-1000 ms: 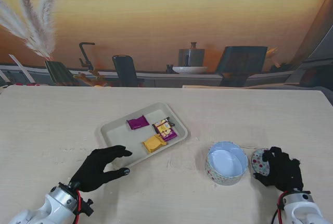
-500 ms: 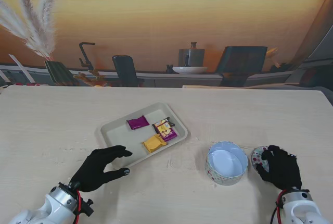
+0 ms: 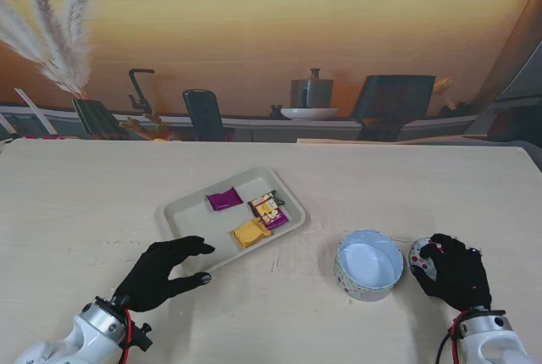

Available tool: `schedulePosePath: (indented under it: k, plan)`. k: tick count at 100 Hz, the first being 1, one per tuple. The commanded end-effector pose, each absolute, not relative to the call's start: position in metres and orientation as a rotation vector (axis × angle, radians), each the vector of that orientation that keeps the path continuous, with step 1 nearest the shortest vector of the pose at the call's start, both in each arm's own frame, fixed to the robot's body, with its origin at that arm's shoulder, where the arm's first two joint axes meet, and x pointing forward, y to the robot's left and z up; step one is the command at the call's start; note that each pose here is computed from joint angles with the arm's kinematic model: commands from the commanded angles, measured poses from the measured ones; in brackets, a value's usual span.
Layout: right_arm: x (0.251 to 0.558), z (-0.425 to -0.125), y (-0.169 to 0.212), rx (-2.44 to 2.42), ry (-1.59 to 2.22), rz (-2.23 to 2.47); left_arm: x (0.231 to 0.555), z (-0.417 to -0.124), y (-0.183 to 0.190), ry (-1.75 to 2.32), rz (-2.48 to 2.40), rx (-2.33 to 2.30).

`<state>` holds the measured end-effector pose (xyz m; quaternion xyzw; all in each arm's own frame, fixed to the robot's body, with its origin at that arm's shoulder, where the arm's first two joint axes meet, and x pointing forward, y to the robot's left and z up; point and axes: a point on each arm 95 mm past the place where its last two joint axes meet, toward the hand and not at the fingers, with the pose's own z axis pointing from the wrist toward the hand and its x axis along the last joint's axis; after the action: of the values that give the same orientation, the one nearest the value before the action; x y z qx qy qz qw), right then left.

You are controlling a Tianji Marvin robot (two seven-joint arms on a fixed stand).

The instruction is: Pour cookies into a cookie box

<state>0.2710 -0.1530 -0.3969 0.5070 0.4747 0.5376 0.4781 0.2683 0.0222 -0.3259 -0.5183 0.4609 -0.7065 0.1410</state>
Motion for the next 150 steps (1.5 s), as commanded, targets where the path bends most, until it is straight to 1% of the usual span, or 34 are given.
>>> schedulePosePath:
  k: [1,20,38,56,73,87,124,150]
  plan:
    - [0.270,-0.390,-0.146,1.217,1.158,1.344,0.266,-0.327,0.020,1.342,-2.041,-1.502]
    - [0.270,-0.363,-0.129,1.128,1.122,1.475,0.265,-0.327,0.021,1.339,-2.037,-1.502]
    - [0.267,-0.333,-0.098,1.053,1.085,1.637,0.265,-0.326,0.022,1.337,-2.034,-1.498]
    - [0.263,-0.317,-0.063,1.007,1.064,1.771,0.265,-0.325,0.023,1.328,-2.037,-1.485]
    - [0.259,-0.317,-0.034,0.993,1.072,1.845,0.265,-0.322,0.026,1.316,-2.039,-1.460]
    - [0.259,-0.323,-0.019,1.005,1.080,1.881,0.266,-0.320,0.029,1.291,-2.041,-1.443]
    - [0.258,-0.340,-0.008,1.075,1.137,1.952,0.267,-0.318,0.035,1.258,-2.037,-1.415]
    - [0.260,-0.333,0.003,1.049,1.147,2.010,0.273,-0.318,0.036,1.230,-2.013,-1.373]
